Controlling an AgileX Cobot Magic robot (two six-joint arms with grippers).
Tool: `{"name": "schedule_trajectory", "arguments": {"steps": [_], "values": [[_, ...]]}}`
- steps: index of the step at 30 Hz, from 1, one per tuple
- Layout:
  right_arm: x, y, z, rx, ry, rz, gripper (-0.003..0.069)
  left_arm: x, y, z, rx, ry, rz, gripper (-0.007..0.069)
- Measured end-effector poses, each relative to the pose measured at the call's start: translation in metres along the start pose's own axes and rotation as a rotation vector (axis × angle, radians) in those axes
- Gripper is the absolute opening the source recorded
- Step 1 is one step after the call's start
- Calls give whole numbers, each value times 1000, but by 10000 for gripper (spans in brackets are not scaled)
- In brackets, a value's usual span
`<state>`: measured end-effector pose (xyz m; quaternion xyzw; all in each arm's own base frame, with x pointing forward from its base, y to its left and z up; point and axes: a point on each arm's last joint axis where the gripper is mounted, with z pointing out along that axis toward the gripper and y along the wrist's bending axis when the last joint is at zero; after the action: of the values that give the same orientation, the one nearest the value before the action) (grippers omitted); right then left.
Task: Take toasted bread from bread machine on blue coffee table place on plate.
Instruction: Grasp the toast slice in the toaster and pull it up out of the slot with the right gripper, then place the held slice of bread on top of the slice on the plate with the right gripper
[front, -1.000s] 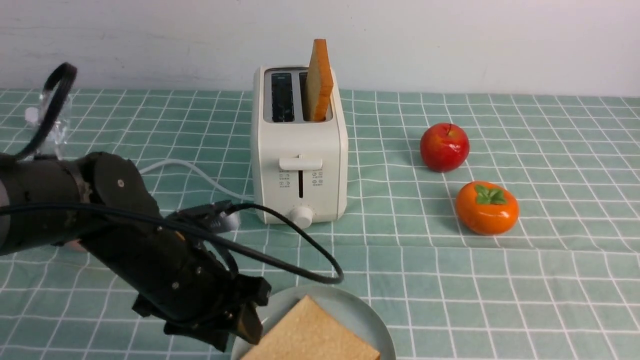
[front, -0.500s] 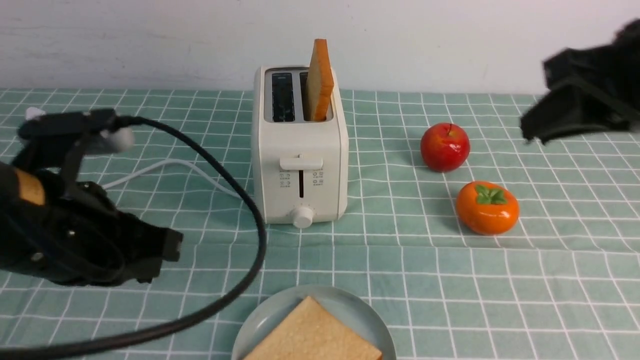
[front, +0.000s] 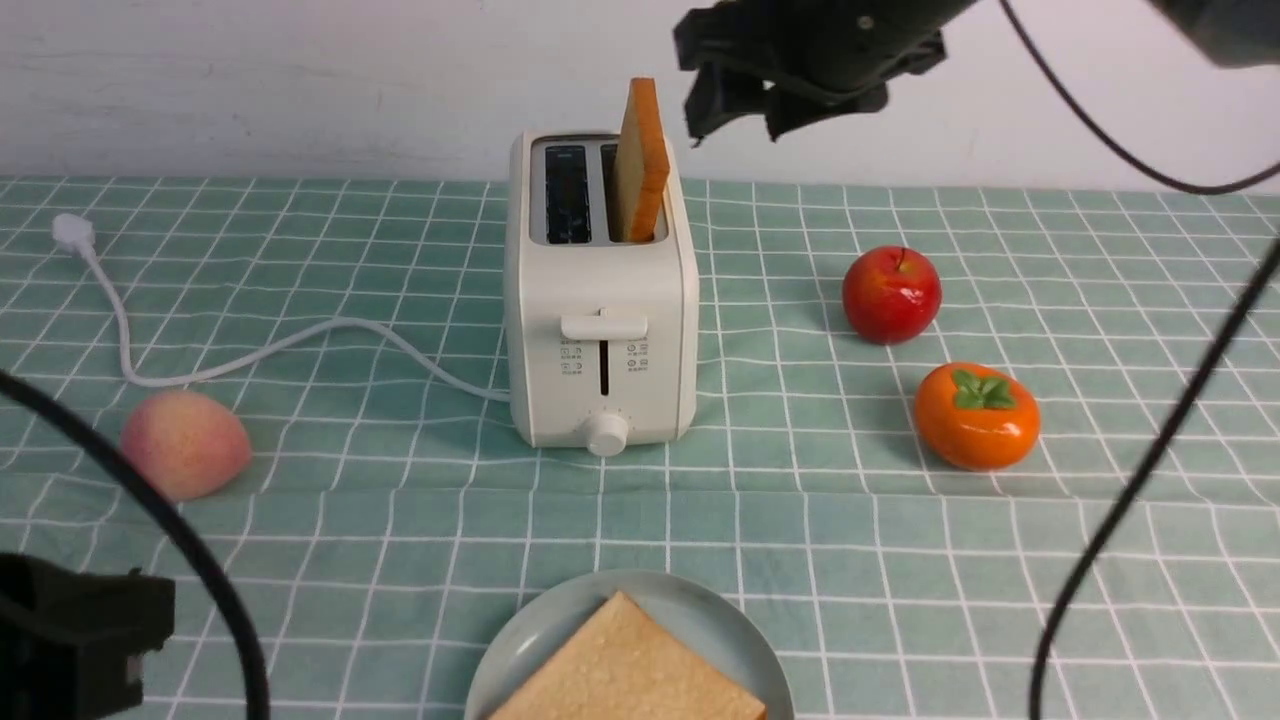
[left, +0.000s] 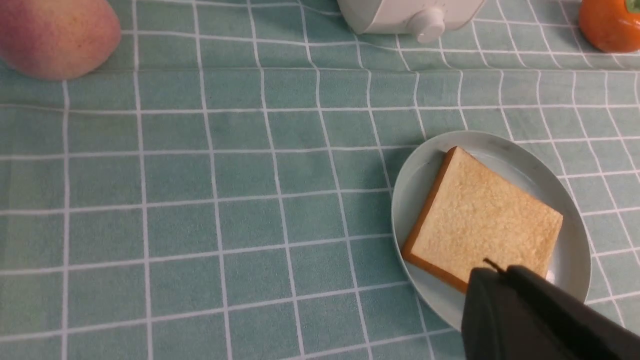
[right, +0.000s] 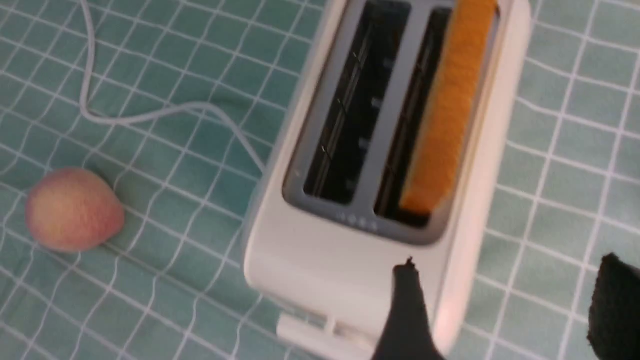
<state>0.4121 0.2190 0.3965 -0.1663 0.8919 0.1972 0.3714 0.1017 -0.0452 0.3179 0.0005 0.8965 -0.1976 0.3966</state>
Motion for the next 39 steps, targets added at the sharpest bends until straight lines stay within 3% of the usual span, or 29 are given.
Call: {"name": "schedule_trajectory", "arguments": {"steps": [10,12,13,14,16,17,23,27,31,36,39], "values": [[7,-16,79,11,-70,16,472,25,8,-16,9,-18,-11,-14],[11,-19,90,14,-65,20,366,28,9,-21,14,-24,-9,-14],[11,-19,90,14,-65,20,366,28,9,-22,14,-25,-9,-14],[11,-19,90,12,-68,21,246,29,9,-24,17,-30,-8,-14],[8,-17,84,8,-79,21,78,30,9,-25,18,-32,-7,-14],[8,-17,84,8,-79,21,71,30,9,-25,18,-33,-7,-14],[-16,-2,11,12,-153,-19,75,31,9,-25,15,-24,-7,-14],[-26,14,-93,47,-192,-95,75,32,10,-25,14,-21,-7,-14],[-16,21,-158,75,-157,-137,75,32,10,-24,11,-22,-4,-14],[9,26,-192,38,-108,-121,75,31,11,-24,5,-27,1,-14],[46,28,-178,-62,55,-60,75,31,11,-24,4,-28,2,-14]]}}
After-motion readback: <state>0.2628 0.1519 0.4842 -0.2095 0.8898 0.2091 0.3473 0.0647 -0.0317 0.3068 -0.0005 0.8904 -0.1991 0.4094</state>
